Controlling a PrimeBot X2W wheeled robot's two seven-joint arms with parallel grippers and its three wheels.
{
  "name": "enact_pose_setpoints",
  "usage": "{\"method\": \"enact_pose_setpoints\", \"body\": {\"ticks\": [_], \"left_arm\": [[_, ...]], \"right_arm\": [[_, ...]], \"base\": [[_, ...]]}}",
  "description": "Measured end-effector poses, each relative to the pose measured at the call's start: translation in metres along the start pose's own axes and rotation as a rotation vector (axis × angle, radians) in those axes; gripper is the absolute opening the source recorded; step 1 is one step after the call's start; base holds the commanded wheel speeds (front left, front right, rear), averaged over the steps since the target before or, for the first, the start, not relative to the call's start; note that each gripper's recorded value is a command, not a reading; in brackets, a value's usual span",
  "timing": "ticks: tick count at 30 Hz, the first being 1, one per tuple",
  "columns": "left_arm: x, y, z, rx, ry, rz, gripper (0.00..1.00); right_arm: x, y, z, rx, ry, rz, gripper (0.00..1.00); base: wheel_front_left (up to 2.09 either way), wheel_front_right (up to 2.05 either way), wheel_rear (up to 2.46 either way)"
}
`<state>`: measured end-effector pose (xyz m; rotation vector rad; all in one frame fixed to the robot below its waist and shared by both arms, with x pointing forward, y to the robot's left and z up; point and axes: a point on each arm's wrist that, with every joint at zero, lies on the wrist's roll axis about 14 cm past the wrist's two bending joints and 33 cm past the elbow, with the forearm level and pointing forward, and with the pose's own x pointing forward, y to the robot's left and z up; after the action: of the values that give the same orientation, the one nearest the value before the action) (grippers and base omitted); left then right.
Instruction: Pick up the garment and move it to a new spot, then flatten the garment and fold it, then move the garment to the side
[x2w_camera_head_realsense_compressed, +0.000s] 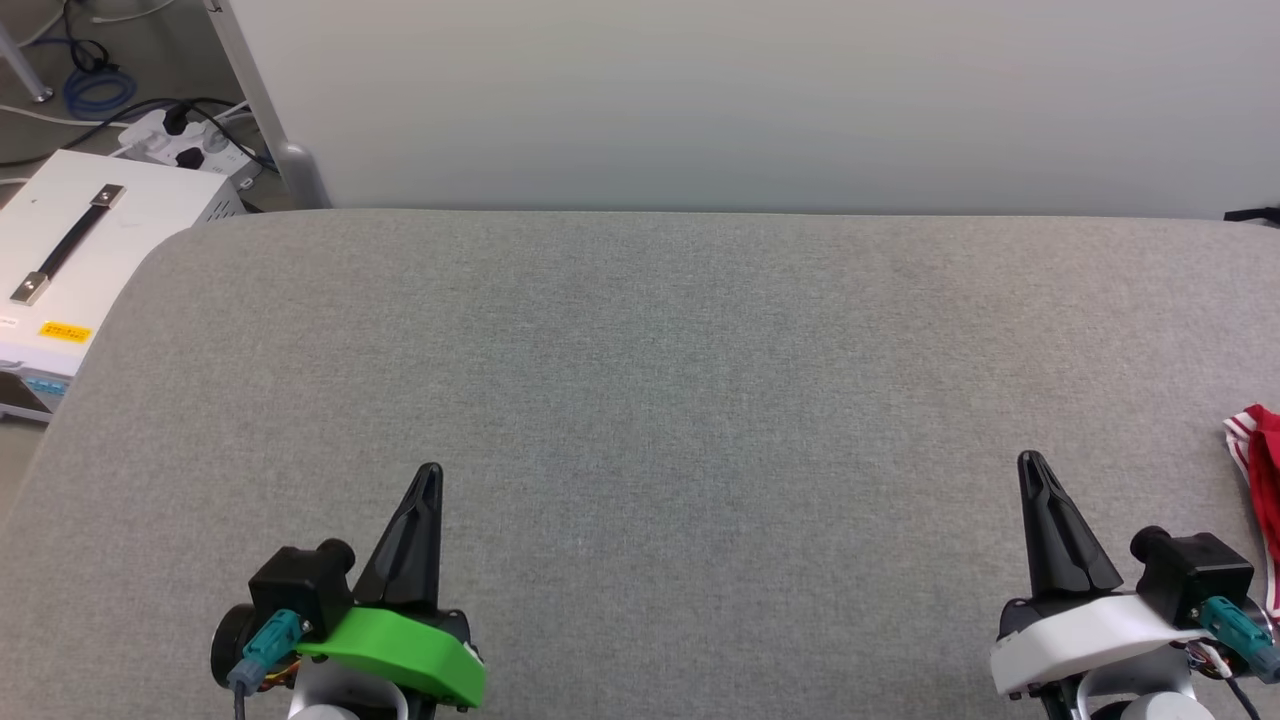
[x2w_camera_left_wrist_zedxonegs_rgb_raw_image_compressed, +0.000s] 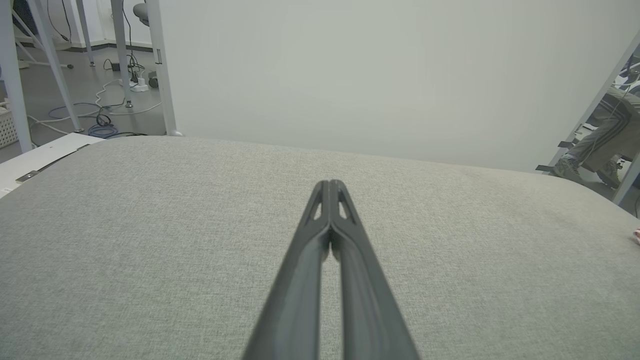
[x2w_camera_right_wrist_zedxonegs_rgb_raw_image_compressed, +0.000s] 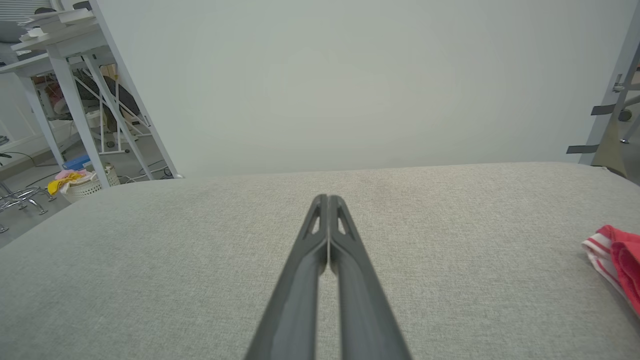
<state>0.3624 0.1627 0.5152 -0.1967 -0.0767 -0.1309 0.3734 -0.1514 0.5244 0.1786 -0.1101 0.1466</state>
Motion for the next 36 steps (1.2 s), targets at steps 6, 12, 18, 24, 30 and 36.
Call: {"method": "enact_pose_setpoints", "body": {"ticks": [6,12,18,24,30,36], "left_arm": [[0.0009,0.0002,0.0009,0.008,0.003,0.006,0.0],[0.002,0.0001,0.0021,0.031,0.009,0.008,0.0],[0.0028,0.0002,0.0027,0.049,0.015,0.013,0.0],[0.0034,0.0013,0.003,0.063,0.021,0.021,0.0],[0.0041,0.0014,0.0034,0.073,0.027,0.024,0.0],[0.0048,0.0026,0.0051,0.088,0.028,0.032,0.0]], "right_arm": [[-0.0003,-0.0002,-0.0001,-0.01,0.008,0.0,0.0],[-0.0008,-0.0005,-0.0004,-0.028,0.02,0.001,0.0],[-0.0012,-0.0007,-0.0011,-0.044,0.032,0.002,0.0],[-0.0016,-0.001,-0.0013,-0.054,0.04,0.002,0.0],[-0.0019,-0.0013,-0.0012,-0.064,0.047,0.002,0.0],[-0.0023,-0.0016,-0.0011,-0.071,0.054,0.001,0.0]], "base": [[0.0,0.0,0.0],[0.0,0.0,0.0],[0.0,0.0,0.0],[0.0,0.0,0.0],[0.0,0.0,0.0],[0.0,0.0,0.0]]}}
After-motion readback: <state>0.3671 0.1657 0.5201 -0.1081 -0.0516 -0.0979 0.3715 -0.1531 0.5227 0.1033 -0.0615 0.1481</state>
